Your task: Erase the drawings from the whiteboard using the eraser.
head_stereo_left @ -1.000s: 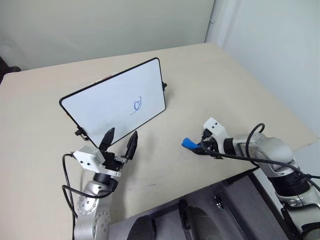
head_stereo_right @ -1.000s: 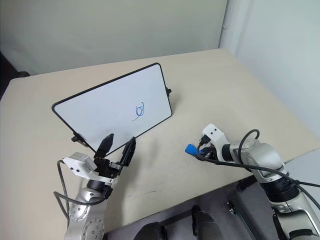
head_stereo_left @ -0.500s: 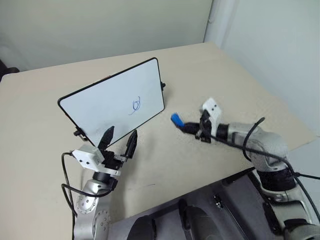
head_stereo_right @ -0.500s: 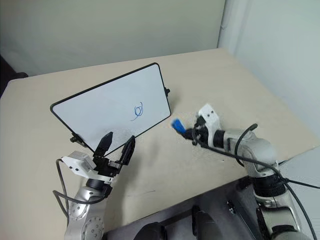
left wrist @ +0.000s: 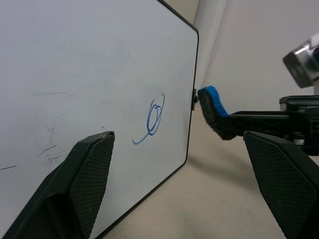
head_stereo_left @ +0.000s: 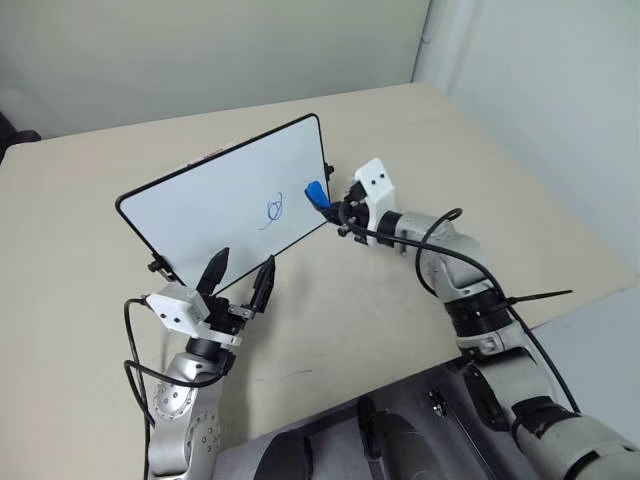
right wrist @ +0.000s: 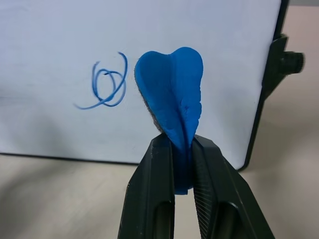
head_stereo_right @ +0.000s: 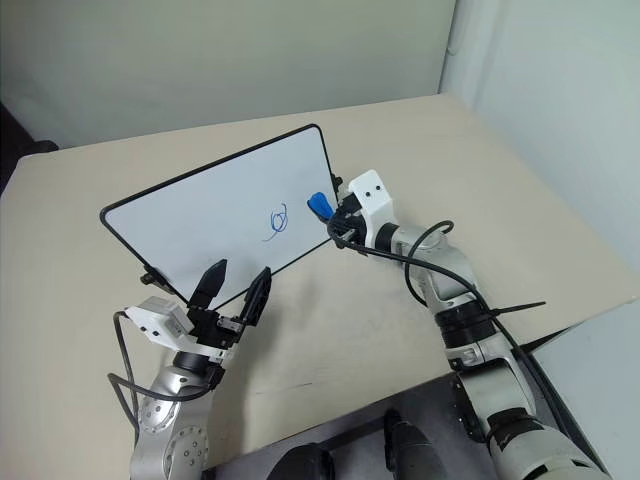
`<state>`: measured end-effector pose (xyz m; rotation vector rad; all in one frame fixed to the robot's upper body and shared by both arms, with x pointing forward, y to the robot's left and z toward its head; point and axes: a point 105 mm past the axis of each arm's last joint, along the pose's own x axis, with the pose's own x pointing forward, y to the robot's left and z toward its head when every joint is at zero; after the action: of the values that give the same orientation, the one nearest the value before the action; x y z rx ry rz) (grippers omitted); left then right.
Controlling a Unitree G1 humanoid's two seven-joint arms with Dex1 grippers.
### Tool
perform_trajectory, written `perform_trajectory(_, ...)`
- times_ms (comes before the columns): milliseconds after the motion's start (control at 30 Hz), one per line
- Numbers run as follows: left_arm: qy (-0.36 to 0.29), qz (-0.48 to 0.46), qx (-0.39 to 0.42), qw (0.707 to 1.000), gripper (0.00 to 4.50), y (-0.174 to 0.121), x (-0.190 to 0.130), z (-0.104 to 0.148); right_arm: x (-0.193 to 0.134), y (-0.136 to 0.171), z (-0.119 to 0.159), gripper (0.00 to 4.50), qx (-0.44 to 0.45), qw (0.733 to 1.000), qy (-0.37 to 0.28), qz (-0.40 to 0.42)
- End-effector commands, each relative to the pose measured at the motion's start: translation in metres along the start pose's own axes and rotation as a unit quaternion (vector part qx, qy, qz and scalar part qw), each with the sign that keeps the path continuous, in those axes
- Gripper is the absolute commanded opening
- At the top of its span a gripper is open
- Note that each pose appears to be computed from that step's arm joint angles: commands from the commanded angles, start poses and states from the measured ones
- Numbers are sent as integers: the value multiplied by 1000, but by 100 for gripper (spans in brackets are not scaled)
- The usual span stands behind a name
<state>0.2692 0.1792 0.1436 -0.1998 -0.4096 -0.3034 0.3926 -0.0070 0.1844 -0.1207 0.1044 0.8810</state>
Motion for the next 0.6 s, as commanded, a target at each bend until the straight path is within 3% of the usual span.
perform_trajectory(33,-17,6,18,1000,450,3,-1,11,9,8,20,22,-39,999,-29,8)
perform_trajectory(400,-13,19,28,999,450,9,-10,18,38,64,31,22,-72,992,-49,88)
perform_trajectory(600,-11,19,30,999,450,7,-13,20,57,97,20,22,-90,988,-23,123)
